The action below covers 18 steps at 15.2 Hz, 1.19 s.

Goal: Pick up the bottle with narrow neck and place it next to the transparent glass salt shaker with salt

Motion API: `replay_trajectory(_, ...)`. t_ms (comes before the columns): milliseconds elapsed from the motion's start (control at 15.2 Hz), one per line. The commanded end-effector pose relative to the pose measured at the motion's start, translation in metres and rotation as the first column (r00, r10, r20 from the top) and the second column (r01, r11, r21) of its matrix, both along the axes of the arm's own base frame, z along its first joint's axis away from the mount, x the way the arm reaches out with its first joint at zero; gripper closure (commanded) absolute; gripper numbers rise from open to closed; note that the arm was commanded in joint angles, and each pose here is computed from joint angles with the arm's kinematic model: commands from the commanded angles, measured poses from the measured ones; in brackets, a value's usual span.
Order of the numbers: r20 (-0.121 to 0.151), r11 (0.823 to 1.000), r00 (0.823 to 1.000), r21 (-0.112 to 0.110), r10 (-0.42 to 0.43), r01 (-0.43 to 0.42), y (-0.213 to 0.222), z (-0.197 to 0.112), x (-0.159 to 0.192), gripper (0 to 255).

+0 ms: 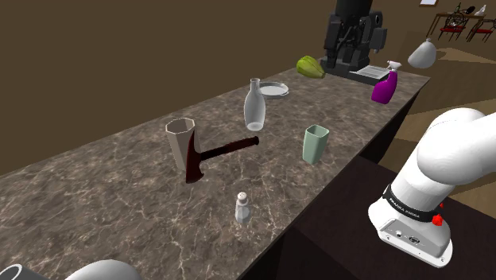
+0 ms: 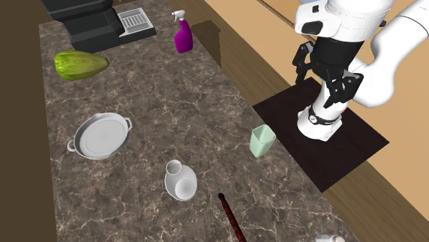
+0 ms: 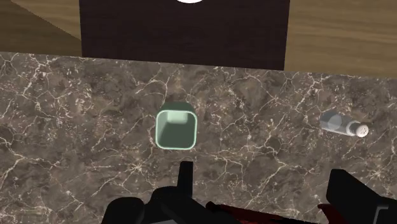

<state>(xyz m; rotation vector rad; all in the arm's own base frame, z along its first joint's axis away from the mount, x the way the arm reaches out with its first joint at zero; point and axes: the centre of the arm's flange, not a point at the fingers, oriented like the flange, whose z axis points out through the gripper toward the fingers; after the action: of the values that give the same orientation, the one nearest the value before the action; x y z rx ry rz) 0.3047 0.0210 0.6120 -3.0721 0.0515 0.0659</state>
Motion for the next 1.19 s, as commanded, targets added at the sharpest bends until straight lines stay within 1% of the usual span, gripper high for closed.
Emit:
replay_trajectory(0, 0.0, 1.0, 1.0, 0.0, 0.0, 0.0, 0.0, 0.0, 0.0, 0)
replay_trajectory(1122, 0.006, 0.999, 0.999, -0.033, 0.039, -0.039, -0.035, -0.086, 0.203, 0)
